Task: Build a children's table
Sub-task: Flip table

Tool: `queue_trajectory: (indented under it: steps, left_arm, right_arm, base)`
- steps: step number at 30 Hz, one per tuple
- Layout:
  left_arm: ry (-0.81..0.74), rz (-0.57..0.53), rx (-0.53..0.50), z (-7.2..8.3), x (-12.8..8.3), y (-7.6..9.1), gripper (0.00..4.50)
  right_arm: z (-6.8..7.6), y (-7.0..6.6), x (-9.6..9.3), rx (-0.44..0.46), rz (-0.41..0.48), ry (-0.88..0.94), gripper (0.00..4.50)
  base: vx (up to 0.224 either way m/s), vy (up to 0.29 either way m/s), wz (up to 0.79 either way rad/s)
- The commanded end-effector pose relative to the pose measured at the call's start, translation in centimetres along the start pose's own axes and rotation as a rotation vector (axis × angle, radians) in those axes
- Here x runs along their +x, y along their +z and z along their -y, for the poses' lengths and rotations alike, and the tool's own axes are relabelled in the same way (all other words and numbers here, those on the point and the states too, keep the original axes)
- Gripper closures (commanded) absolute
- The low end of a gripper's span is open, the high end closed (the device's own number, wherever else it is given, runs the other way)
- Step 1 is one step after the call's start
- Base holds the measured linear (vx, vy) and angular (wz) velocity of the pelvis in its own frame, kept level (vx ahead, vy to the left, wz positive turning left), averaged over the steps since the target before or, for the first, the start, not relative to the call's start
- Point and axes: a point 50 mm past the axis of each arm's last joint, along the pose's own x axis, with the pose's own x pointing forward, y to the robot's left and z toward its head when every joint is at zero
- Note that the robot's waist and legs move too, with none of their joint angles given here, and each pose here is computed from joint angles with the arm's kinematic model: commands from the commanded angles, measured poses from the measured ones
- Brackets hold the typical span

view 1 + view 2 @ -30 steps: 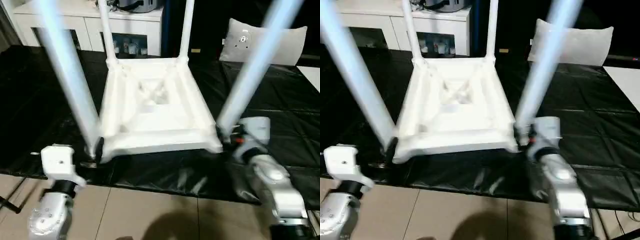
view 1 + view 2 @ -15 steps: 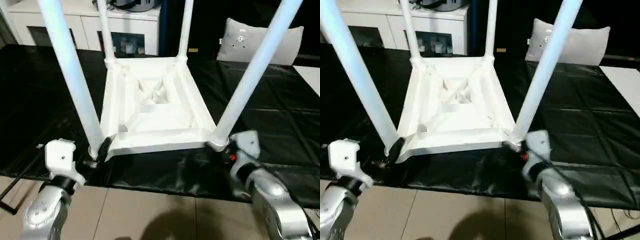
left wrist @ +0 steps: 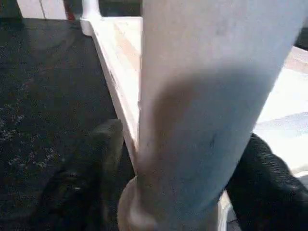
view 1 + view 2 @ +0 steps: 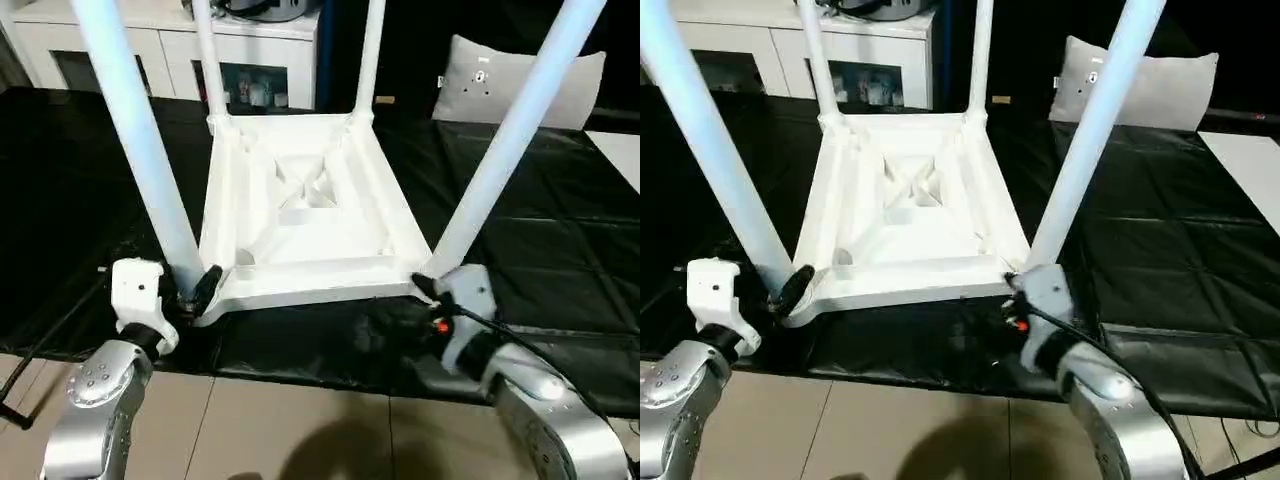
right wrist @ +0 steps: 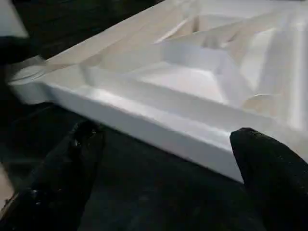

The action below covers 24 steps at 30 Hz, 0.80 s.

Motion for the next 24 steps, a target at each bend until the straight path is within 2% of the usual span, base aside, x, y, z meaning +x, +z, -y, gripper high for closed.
queue_trajectory:
  steps: [1,4,6,16,20,21,24]
  left_arm:
    - [-0.017,0.011,-0.009,0.2,0.3,0.2,1.63]
    - [-0.025,0.017,-0.020,0.4,0.4,0.3,1.84]
    - [-0.025,0.019,-0.027,0.6,0.4,0.2,2.19]
    - [-0.019,0.022,-0.114,1.5,0.5,0.2,2.41]
    - [0.005,0.023,-0.205,1.8,0.6,0.1,2.41]
    - [0.028,0.017,-0.290,1.9,0.7,0.0,2.41]
    - [0.047,0.004,-0.393,2.0,0.7,-0.1,2.41]
  right_arm:
    - [-0.3,0.4,0.0,0.007,0.004,0.029,0.00]
    - [-0.4,0.5,0.1,0.016,0.009,0.039,0.00]
    - [-0.4,0.5,0.3,0.017,0.006,0.038,0.00]
    - [-0.5,0.3,0.5,0.030,-0.014,0.034,0.00]
    - [-0.3,0.3,0.6,0.032,-0.019,0.015,0.00]
    - [0.0,0.3,0.6,0.039,-0.018,-0.006,0.00]
    - [0.2,0.6,0.7,0.054,-0.012,-0.025,0.00]
  base:
    - [0.000,0.000,0.00]
    - [0.000,0.000,0.00]
    - [0.000,0.000,0.00]
    - [0.000,0.000,0.00]
    - [0.000,0.000,0.00]
    - [0.000,0.000,0.00]
    - [0.000,0.000,0.00]
